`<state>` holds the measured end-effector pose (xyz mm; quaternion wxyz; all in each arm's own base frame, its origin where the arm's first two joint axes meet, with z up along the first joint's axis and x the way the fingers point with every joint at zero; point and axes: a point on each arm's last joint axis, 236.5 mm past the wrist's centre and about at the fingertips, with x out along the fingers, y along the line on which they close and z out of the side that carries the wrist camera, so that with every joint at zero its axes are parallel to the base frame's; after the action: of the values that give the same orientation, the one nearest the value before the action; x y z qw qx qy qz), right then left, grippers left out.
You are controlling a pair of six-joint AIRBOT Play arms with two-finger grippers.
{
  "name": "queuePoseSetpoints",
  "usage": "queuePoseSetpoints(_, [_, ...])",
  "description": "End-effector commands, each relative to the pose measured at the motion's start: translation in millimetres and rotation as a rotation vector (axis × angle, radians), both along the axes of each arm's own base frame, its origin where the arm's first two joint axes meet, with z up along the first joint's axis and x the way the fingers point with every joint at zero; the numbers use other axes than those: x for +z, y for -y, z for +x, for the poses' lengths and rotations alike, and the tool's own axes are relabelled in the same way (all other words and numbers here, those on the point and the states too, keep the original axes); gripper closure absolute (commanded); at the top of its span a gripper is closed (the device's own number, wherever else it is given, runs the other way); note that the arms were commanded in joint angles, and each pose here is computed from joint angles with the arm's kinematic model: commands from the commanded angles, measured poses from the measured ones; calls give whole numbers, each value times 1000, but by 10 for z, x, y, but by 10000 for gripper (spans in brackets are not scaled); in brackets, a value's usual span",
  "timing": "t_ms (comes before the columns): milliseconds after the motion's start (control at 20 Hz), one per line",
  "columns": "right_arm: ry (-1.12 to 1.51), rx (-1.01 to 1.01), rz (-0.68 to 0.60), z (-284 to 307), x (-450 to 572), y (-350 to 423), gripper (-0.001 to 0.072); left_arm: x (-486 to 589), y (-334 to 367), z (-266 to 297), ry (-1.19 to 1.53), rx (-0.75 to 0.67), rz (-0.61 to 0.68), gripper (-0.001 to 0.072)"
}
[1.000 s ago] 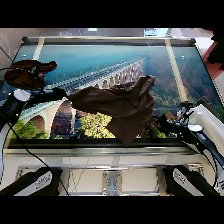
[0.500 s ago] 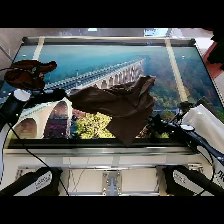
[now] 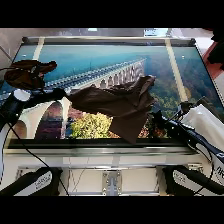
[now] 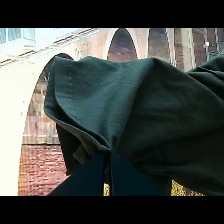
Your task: Fold the shirts.
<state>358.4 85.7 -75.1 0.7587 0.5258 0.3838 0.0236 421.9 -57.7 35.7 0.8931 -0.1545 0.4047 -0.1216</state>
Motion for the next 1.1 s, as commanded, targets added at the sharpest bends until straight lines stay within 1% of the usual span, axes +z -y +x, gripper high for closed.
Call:
queuePoseSetpoints(0, [179, 112, 26, 234, 532, -209, 685, 95, -18, 51, 27, 0, 7, 693])
queuePoseSetpoints(100, [347, 176, 25, 372, 1140, -314, 686, 521, -12, 159, 127, -26, 34, 694])
queuePoseSetpoints(150, [440, 206, -11, 397, 1496, -337, 686, 851, -18, 208, 207, -40, 57, 694])
queuePoseSetpoints(300, [703, 274, -196, 179, 2654, -344, 687, 2182, -111, 138, 508, -56, 200, 694])
queuePoseSetpoints(400, [817, 250, -350, -161, 3347, -207, 687, 2945, -235, -160, 660, -40, 340, 694])
queuePoseSetpoints(500, [902, 165, -559, -689, 3991, 23, 687, 3501, -360, -555, 754, 9, 434, 694])
queuePoseSetpoints(600, [956, 27, -720, -1246, 4483, 251, 687, 3877, -403, -945, 817, 55, 453, 695])
queuePoseSetpoints(650, [977, -17, -773, -1492, 4649, 299, 687, 4013, -376, -1116, 848, 54, 456, 695])
queuePoseSetpoints(750, [1006, -30, -840, -1838, 4861, 270, 687, 4262, -310, -1380, 907, 51, 448, 695])
queuePoseSetpoints(850, [1059, -45, -856, -1976, 5104, 237, 687, 4485, -263, -1542, 959, 50, 439, 695])
queuePoseSetpoints(950, [1092, -80, -871, -1921, 5312, 296, 687, 4602, -253, -1618, 989, 55, 440, 696])
queuePoseSetpoints(1050, [1073, -85, -883, -1637, 5360, 393, 687, 4512, -258, -1537, 949, 53, 423, 696])
